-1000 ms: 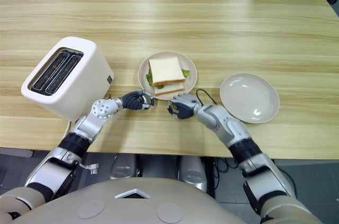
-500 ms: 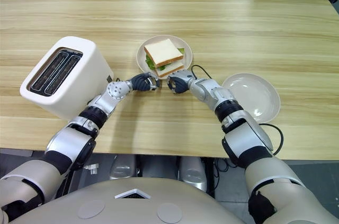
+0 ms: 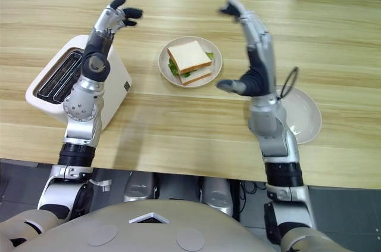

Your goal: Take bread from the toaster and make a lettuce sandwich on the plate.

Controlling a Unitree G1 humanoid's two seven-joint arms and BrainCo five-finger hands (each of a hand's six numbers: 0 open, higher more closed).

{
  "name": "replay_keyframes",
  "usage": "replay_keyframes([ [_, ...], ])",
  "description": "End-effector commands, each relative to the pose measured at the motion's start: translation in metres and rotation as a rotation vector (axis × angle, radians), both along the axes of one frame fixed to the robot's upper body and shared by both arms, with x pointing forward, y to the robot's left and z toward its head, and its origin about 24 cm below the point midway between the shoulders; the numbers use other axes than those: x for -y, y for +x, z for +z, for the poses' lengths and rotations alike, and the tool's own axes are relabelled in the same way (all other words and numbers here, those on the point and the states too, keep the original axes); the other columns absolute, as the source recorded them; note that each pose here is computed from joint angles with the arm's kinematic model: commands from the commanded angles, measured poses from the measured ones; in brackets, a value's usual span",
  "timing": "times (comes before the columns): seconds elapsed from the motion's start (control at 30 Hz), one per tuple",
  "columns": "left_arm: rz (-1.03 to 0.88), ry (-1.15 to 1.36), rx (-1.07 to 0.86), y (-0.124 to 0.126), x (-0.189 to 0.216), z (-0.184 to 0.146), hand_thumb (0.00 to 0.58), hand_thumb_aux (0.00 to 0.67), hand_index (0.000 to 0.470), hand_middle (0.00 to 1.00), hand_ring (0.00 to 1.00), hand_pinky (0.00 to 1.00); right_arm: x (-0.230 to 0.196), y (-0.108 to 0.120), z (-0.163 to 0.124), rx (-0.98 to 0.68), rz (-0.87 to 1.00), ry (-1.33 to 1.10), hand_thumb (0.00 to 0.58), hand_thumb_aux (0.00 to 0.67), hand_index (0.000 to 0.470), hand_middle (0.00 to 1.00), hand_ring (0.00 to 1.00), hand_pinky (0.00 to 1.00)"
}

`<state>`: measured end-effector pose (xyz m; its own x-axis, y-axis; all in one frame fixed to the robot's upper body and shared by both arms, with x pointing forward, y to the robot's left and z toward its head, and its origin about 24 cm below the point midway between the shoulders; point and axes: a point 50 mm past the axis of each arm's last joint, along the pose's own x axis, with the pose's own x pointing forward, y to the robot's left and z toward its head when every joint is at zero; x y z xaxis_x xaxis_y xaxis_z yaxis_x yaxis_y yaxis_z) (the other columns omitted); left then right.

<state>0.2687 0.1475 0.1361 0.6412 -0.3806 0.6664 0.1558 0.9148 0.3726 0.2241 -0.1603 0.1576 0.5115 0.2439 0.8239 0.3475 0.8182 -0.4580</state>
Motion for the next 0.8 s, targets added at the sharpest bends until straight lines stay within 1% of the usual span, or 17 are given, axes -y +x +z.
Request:
replay_keyframes([
  [0.03, 0.025, -0.007, -0.014, -0.001, -0.001, -0.017, 0.0, 0.0, 0.0, 0.0, 0.0, 0.0, -0.008, -0.005, 0.01, 0.145, -0.012, 0.041, 0.0, 0.0, 0.0, 0.0, 0.0, 0.0],
  [0.1, 0.055, 0.006, -0.075, 0.007, -0.005, -0.033, 0.0, 0.0, 0.0, 0.0, 0.0, 0.0, -0.005, 0.005, 0.003, 0.139, -0.035, 0.104, 0.0, 0.0, 0.0, 0.0, 0.0, 0.0],
  [0.17, 0.076, -0.011, -0.153, 0.016, -0.01, -0.044, 0.0, 0.0, 0.0, 0.0, 0.0, 0.0, -0.002, 0.019, -0.01, 0.062, -0.067, 0.124, 0.0, 0.0, 0.0, 0.0, 0.0, 0.0],
  [0.2, 0.081, -0.03, -0.17, 0.019, -0.013, -0.046, 0.0, 0.0, 0.0, 0.0, 0.0, 0.0, 0.0, 0.018, -0.012, 0.052, -0.057, 0.148, 0.0, 0.0, 0.0, 0.0, 0.0, 0.0],
  [0.27, 0.089, -0.057, -0.178, 0.024, -0.017, -0.044, 0.0, 0.0, 0.0, 0.0, 0.0, 0.0, 0.003, 0.019, -0.019, 0.029, -0.065, 0.118, 0.0, 0.0, 0.0, 0.0, 0.0, 0.0],
  [0.33, 0.094, -0.08, -0.188, 0.026, -0.021, -0.043, 0.0, 0.0, 0.0, 0.0, 0.0, 0.0, 0.006, 0.025, -0.028, -0.023, -0.074, 0.091, 0.0, 0.0, 0.0, 0.0, 0.0, 0.0],
  [0.43, 0.098, -0.058, -0.181, 0.026, -0.021, -0.044, 0.0, 0.0, 0.0, 0.0, 0.0, 0.0, 0.009, 0.032, -0.029, -0.055, -0.063, 0.14, 0.0, 0.0, 0.0, 0.0, 0.0, 0.0],
  [0.8, 0.084, -0.067, -0.199, 0.023, -0.02, -0.046, 0.0, 0.0, 0.0, 0.0, 0.0, 0.0, -0.002, 0.028, -0.029, -0.036, -0.027, 0.068, 0.0, 0.0, 0.0, 0.0, 0.0, 0.0],
])
